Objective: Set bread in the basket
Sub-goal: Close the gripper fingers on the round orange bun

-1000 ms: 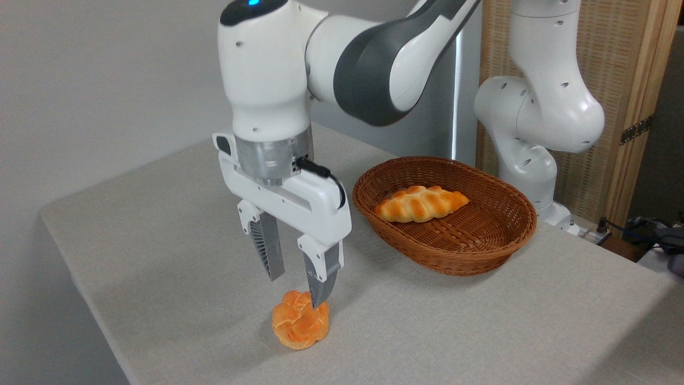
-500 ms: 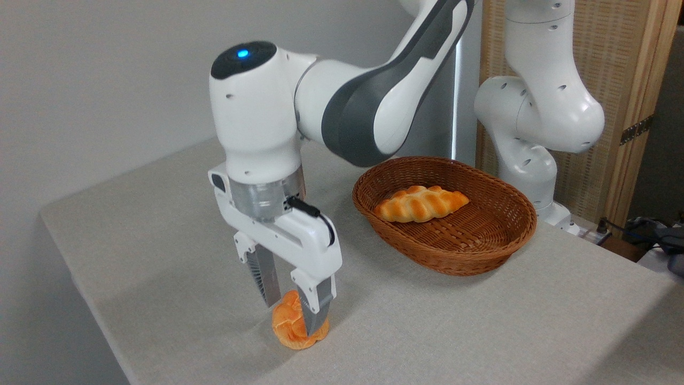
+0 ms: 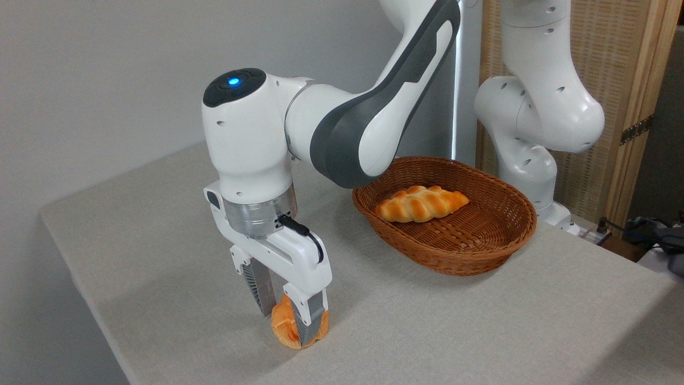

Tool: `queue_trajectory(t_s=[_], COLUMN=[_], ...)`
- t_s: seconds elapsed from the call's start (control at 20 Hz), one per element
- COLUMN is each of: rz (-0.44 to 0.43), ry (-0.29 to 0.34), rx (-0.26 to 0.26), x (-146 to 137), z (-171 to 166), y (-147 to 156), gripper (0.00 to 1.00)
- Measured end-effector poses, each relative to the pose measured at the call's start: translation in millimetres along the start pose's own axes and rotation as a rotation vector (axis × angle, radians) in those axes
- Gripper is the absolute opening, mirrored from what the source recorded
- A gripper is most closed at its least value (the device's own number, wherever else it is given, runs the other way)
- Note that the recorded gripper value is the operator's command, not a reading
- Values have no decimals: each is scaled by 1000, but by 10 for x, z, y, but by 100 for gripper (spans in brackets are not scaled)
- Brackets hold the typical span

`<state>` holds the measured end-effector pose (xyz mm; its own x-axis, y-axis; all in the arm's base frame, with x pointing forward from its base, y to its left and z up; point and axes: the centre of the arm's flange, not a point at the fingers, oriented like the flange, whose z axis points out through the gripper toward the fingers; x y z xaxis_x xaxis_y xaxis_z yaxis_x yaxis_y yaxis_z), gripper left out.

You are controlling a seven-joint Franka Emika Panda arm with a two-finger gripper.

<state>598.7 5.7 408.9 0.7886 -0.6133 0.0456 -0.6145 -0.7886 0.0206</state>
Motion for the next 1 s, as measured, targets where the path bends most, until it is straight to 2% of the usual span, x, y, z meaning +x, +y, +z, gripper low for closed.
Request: queue_trajectory(t_s=[0.05, 0.15, 1.0], rz=[0, 0, 16], ry=[0, 0, -20], rx=[0, 0, -16], x=[0, -1, -29], z=[0, 0, 8], y=[0, -1, 11], gripper=[68, 65, 66])
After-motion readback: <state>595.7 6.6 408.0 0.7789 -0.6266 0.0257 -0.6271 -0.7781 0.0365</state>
